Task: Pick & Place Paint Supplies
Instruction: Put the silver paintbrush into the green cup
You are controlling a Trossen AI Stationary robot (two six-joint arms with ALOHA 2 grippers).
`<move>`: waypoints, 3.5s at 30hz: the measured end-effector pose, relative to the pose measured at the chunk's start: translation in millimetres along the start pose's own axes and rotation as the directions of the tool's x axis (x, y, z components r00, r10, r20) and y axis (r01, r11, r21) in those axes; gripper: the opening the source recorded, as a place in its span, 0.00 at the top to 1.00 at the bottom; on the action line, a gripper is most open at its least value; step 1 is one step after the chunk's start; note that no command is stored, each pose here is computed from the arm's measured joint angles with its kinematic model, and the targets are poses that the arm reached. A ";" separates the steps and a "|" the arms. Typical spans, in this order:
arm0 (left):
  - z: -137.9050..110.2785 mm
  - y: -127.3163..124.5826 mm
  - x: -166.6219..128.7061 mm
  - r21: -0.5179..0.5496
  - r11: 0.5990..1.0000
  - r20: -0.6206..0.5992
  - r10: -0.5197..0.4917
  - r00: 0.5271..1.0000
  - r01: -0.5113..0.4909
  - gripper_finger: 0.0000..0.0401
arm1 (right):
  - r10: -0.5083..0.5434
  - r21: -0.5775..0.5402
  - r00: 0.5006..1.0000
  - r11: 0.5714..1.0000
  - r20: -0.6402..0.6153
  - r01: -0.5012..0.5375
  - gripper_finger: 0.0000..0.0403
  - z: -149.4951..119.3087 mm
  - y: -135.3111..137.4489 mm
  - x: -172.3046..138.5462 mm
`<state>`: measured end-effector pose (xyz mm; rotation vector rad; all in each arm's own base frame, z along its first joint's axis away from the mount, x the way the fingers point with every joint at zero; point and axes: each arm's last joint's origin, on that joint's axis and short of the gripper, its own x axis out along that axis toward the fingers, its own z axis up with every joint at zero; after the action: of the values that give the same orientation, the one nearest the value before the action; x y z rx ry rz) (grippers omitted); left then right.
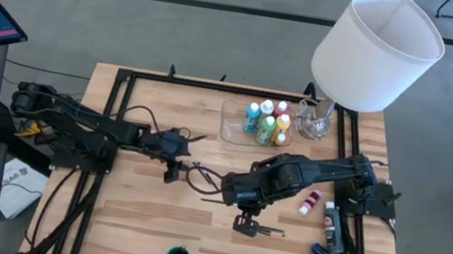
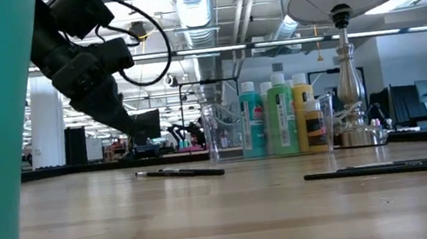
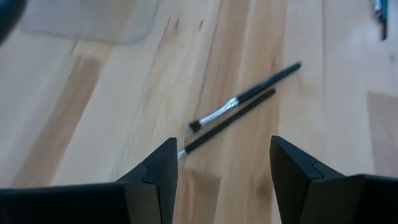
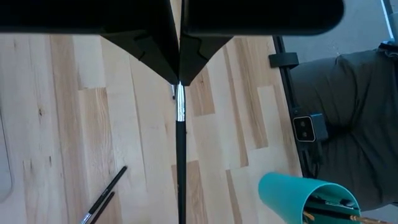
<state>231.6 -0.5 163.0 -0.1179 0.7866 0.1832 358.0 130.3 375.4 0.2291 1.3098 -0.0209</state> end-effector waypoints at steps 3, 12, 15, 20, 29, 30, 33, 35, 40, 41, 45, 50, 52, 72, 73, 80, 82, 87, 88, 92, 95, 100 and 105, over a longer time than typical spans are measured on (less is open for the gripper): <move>5.3 -3.8 -0.5 0.007 1.000 0.060 -0.020 0.998 0.020 0.62 | 0.000 0.000 1.000 1.000 0.000 0.000 1.00 0.0 0.0 0.0; 14.9 -22.8 -4.9 0.069 0.993 0.189 -0.103 0.977 0.091 0.62 | -0.013 -0.013 1.000 1.000 0.007 0.013 1.00 -2.1 3.6 0.1; 14.8 -23.0 -4.9 0.063 0.994 0.188 -0.103 0.977 0.093 0.62 | -0.016 -0.016 1.000 1.000 0.009 0.016 1.00 -2.8 4.8 0.1; 14.7 -22.9 -4.9 0.061 0.994 0.187 -0.103 0.977 0.093 0.62 | -0.011 -0.033 1.000 0.999 0.007 0.012 1.00 -5.9 10.1 0.2; 14.5 -22.9 -4.9 0.060 0.994 0.185 -0.103 0.977 0.093 0.62 | 0.004 -0.037 1.000 0.999 -0.003 -0.004 1.00 -14.0 22.8 0.2; 14.5 -22.9 -4.9 0.060 0.994 0.185 -0.102 0.977 0.093 0.62 | 0.006 -0.041 1.000 0.999 -0.005 -0.006 1.00 -14.9 24.2 0.2; 14.4 -22.9 -4.9 0.060 0.994 0.184 -0.102 0.978 0.093 0.62 | 0.019 -0.046 1.000 0.999 -0.013 -0.019 1.00 -18.3 29.1 0.2; 14.5 -22.9 -4.9 0.060 0.994 0.185 -0.102 0.977 0.093 0.62 | 0.024 -0.046 1.000 0.999 -0.016 -0.025 1.00 -20.3 32.1 0.1; 14.4 -22.9 -4.9 0.060 0.994 0.184 -0.102 0.978 0.092 0.62 | 0.033 -0.058 0.999 0.998 -0.023 -0.034 1.00 -26.0 40.1 0.0; 14.4 -22.9 -4.9 0.060 0.994 0.184 -0.102 0.978 0.093 0.62 | 0.034 -0.058 0.999 0.998 -0.024 -0.035 1.00 -27.5 42.0 -0.1; 14.4 -22.9 -4.9 0.055 0.994 0.184 -0.102 0.978 0.093 0.62 | 0.040 -0.050 0.999 0.998 -0.029 -0.041 1.00 -30.7 46.2 -0.2; 14.4 -22.9 -4.9 0.042 0.995 0.184 -0.102 0.978 0.096 0.62 | 0.087 -0.025 0.994 0.996 -0.067 -0.089 1.00 -34.9 51.6 -0.4; 14.4 -22.9 -4.9 0.034 0.995 0.184 -0.102 0.978 0.097 0.62 | 0.120 -0.012 0.988 0.993 -0.094 -0.122 1.00 -36.8 54.0 -0.7; 14.4 -23.1 -4.9 0.027 0.994 0.182 -0.111 0.977 0.108 0.62 | 0.484 0.410 0.857 0.828 -0.175 -0.384 1.00 -18.2 54.7 -4.8; 14.3 -23.1 -4.9 0.027 0.994 0.181 -0.112 0.977 0.109 0.62 | 0.509 0.416 0.846 0.812 -0.158 -0.411 1.00 -15.9 56.8 -5.5; 12.5 -22.9 -4.5 0.029 0.994 0.163 -0.111 0.980 0.108 0.62 | 0.598 0.500 0.791 0.728 -0.128 -0.470 1.00 -4.6 66.2 1.2; 10.8 -22.5 -4.2 0.020 0.994 0.144 -0.109 0.984 0.107 0.62 | 0.631 0.523 0.766 0.697 -0.123 -0.490 1.00 0.9 70.6 6.7; 7.3 -21.8 -3.7 -0.008 0.994 0.108 -0.103 0.989 0.105 0.62 | 0.671 0.577 0.732 0.648 -0.122 -0.497 1.00 6.4 75.9 12.2; 7.1 -22.0 -3.7 -0.012 0.994 0.104 -0.110 0.988 0.111 0.62 | 0.666 0.591 0.734 0.647 -0.131 -0.482 1.00 6.2 76.2 14.5; 6.1 -24.1 -4.0 -0.027 0.989 0.093 -0.142 0.986 0.145 0.62 | 0.676 0.630 0.728 0.616 -0.114 -0.474 1.00 10.6 74.5 13.3; 5.0 -28.0 -4.8 -0.020 0.987 0.089 -0.155 0.984 0.157 0.62 | 0.675 0.662 0.731 0.595 -0.104 -0.455 1.00 14.5 70.5 14.0; 2.8 -35.6 -6.5 -0.012 0.983 0.083 -0.181 0.980 0.182 0.62 | 0.685 0.687 0.726 0.557 -0.061 -0.467 1.00 24.1 60.7 10.6; -5.5 -38.4 -6.9 -0.007 0.984 0.008 -0.179 0.984 0.179 0.62 | 0.680 0.713 0.732 0.535 -0.044 -0.454 1.00 32.5 48.6 13.0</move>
<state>230.9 -39.8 165.5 -0.1943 0.7642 0.0162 399.4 173.5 378.3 1.3530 1.4483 0.1264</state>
